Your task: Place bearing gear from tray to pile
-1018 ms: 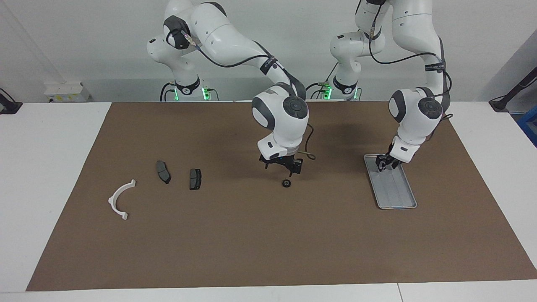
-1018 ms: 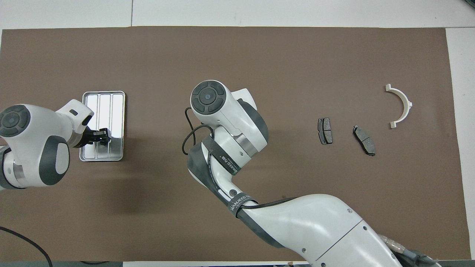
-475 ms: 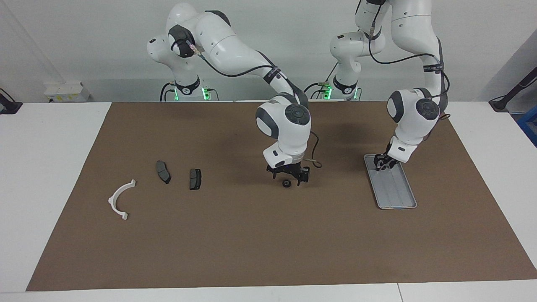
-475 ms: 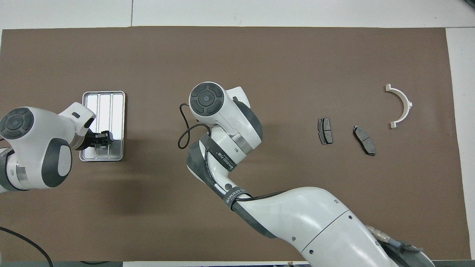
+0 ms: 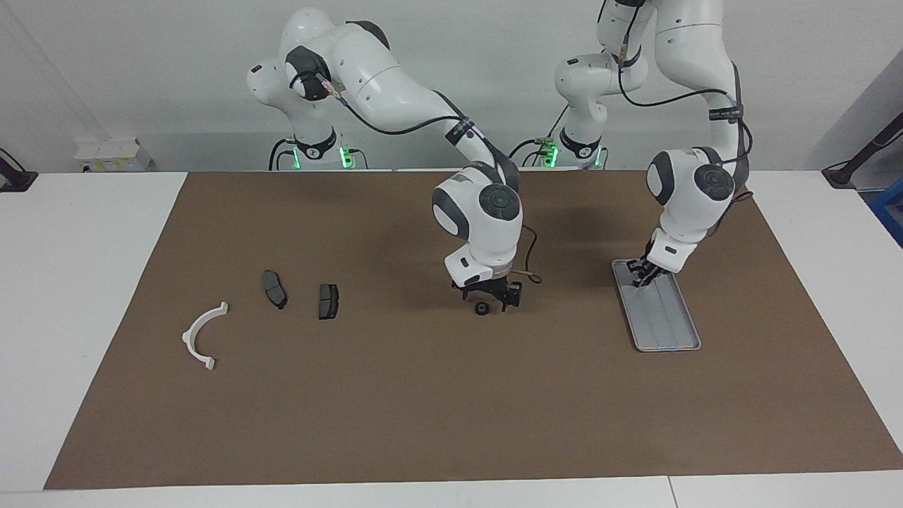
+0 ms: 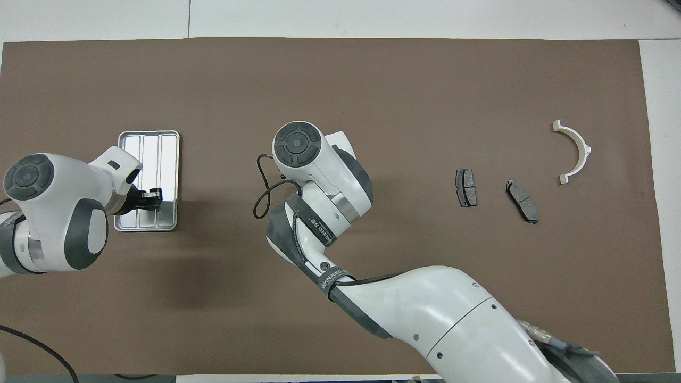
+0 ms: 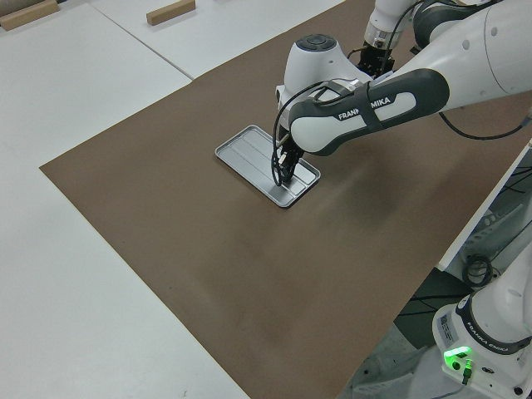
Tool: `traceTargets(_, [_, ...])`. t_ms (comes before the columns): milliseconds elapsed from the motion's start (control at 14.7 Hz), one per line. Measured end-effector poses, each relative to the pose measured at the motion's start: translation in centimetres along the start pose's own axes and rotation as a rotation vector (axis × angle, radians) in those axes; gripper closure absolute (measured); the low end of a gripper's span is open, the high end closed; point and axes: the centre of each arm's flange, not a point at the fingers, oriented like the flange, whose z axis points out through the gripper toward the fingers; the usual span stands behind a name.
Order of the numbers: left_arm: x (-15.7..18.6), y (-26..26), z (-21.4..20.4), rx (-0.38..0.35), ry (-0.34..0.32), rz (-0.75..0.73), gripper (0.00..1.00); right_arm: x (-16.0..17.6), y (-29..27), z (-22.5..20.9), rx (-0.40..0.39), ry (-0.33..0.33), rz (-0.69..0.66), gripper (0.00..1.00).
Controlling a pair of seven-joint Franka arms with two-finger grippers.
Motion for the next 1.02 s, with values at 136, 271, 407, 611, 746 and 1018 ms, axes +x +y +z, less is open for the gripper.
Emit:
traceTargets(136, [0.1, 0.0, -0.1, 0.000, 0.001, -0.001, 0.76, -0.2, 0.1, 0.7, -0.009, -0.008, -0.004, 0.00])
traceTargets(271, [0.8, -0.2, -1.2, 0.000, 0.006, -0.007, 0.76, -0.3, 0.2, 1.1, -0.017, -0.013, -0.006, 0.10])
traceTargets(407, [2.5, -0.1, -4.0, -0.016, 0.008, -0.026, 0.76, -0.3, 0.2, 1.0, -0.015, -0.011, -0.006, 0.16])
traceTargets(611, [4.2, 0.1, -7.8, -0.037, 0.015, -0.046, 0.76, -0.3, 0.2, 0.9, -0.014, -0.011, -0.006, 0.20])
traceTargets(746, [4.6, 0.1, -8.6, -0.044, 0.021, -0.052, 0.76, -0.4, 0.1, 0.7, -0.008, -0.008, -0.007, 0.30])
traceTargets(1018, [4.9, 0.2, -9.6, -0.055, 0.012, -0.060, 0.76, -0.3, 0.0, 0.3, -0.001, -0.004, -0.008, 0.57])
